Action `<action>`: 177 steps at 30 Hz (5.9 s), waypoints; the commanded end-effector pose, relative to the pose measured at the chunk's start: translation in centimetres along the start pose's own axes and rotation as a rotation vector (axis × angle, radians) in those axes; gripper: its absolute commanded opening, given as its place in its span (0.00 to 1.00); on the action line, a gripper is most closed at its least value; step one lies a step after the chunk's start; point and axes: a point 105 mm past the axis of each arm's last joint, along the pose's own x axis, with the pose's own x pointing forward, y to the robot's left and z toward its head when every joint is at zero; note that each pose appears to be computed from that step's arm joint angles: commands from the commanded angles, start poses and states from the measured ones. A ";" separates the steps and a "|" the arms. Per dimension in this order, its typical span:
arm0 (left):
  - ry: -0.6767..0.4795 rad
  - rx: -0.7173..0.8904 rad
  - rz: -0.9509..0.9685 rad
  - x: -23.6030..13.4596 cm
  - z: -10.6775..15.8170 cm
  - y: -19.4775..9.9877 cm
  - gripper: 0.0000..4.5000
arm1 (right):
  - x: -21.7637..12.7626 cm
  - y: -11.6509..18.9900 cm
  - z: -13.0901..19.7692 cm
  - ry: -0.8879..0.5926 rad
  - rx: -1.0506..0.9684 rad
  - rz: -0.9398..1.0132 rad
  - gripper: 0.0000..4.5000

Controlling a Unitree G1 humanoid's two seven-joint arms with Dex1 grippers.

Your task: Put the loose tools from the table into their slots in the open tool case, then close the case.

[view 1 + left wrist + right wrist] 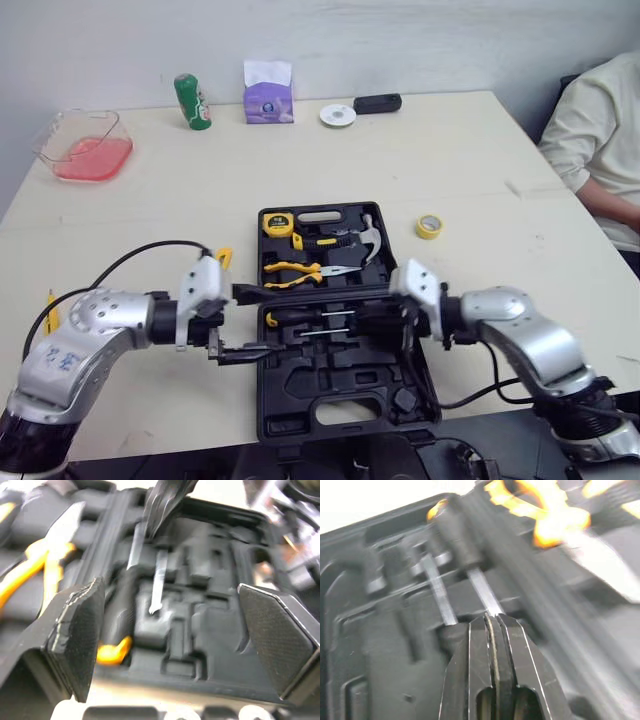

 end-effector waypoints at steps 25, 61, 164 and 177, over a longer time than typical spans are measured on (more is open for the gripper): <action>-0.097 -0.444 1.348 -28.9 -10.4 -2.6 1.00 | -23.0 -13.7 -5.5 0.227 0.107 -0.744 0.99; 0.181 -0.763 1.345 -20.3 -12.3 8.1 0.71 | 2.8 3.3 13.6 -0.259 -0.402 0.503 1.00; 0.541 0.248 -0.291 7.7 -0.2 -4.4 0.12 | -5.0 6.1 0.2 0.191 0.006 0.263 1.00; 0.200 0.272 -0.318 7.4 3.9 -4.4 0.81 | -5.3 6.2 0.0 0.193 0.006 0.259 1.00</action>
